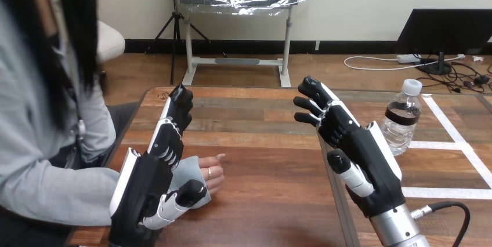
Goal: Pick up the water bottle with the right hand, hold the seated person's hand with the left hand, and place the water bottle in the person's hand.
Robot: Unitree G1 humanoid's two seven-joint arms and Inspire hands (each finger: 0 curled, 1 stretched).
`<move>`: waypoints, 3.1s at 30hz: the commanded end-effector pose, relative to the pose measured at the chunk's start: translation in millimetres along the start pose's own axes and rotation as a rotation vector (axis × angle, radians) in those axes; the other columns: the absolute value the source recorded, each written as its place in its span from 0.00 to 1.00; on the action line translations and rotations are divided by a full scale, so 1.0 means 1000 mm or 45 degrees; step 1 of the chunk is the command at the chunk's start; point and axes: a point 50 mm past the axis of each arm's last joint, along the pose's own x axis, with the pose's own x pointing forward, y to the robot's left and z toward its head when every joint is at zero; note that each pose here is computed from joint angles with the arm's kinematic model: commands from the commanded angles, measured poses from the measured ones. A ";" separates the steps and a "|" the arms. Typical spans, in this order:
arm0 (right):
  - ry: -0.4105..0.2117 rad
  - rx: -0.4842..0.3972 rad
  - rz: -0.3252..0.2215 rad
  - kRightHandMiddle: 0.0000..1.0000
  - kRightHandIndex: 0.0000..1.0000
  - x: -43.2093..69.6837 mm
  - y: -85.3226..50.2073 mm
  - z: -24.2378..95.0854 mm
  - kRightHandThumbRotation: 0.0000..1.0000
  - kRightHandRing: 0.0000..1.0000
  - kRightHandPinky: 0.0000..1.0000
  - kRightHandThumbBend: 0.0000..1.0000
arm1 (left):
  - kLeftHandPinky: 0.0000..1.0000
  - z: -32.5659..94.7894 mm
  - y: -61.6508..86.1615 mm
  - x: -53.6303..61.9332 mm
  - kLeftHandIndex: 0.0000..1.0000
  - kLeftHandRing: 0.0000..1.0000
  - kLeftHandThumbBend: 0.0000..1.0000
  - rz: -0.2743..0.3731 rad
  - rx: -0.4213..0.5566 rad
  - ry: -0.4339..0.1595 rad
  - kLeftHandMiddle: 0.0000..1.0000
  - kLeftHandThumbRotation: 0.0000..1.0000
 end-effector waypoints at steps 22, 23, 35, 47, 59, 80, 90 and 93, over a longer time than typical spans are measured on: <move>-0.156 0.004 -0.026 0.94 0.93 0.031 -0.007 0.015 0.74 0.93 0.87 1.00 | 1.00 0.009 0.002 0.024 1.00 1.00 1.00 -0.033 0.032 -0.123 1.00 0.73; -0.156 0.004 -0.027 0.94 0.93 0.031 -0.008 0.015 0.73 0.93 0.87 1.00 | 1.00 0.009 0.002 0.024 1.00 1.00 1.00 -0.034 0.031 -0.123 1.00 0.73; -0.167 -0.014 -0.031 0.94 0.93 0.033 -0.012 0.017 0.70 0.93 0.88 1.00 | 1.00 0.009 0.001 0.024 1.00 1.00 1.00 -0.030 0.032 -0.118 1.00 0.70; -0.178 -0.020 -0.073 0.93 0.93 0.036 -0.017 0.019 0.68 0.91 0.86 1.00 | 1.00 0.008 0.002 0.023 1.00 1.00 1.00 -0.033 0.032 -0.116 1.00 0.70; -0.185 -0.021 -0.080 0.93 0.92 0.039 -0.020 0.021 0.65 0.90 0.84 1.00 | 1.00 0.009 0.002 0.023 1.00 1.00 1.00 -0.018 0.027 -0.116 1.00 0.70; -0.185 -0.019 -0.084 0.92 0.92 0.039 -0.021 0.021 0.64 0.89 0.82 1.00 | 1.00 0.008 0.003 0.023 1.00 1.00 1.00 -0.014 0.036 -0.110 1.00 0.70; -0.193 -0.031 -0.101 0.92 0.92 0.039 -0.024 0.023 0.63 0.89 0.83 1.00 | 1.00 0.009 0.003 0.024 1.00 1.00 1.00 -0.014 0.041 -0.111 1.00 0.70; -0.195 -0.038 -0.115 0.92 0.92 0.040 -0.026 0.023 0.62 0.90 0.82 1.00 | 1.00 0.009 0.004 0.023 1.00 1.00 1.00 -0.021 0.049 -0.110 1.00 0.71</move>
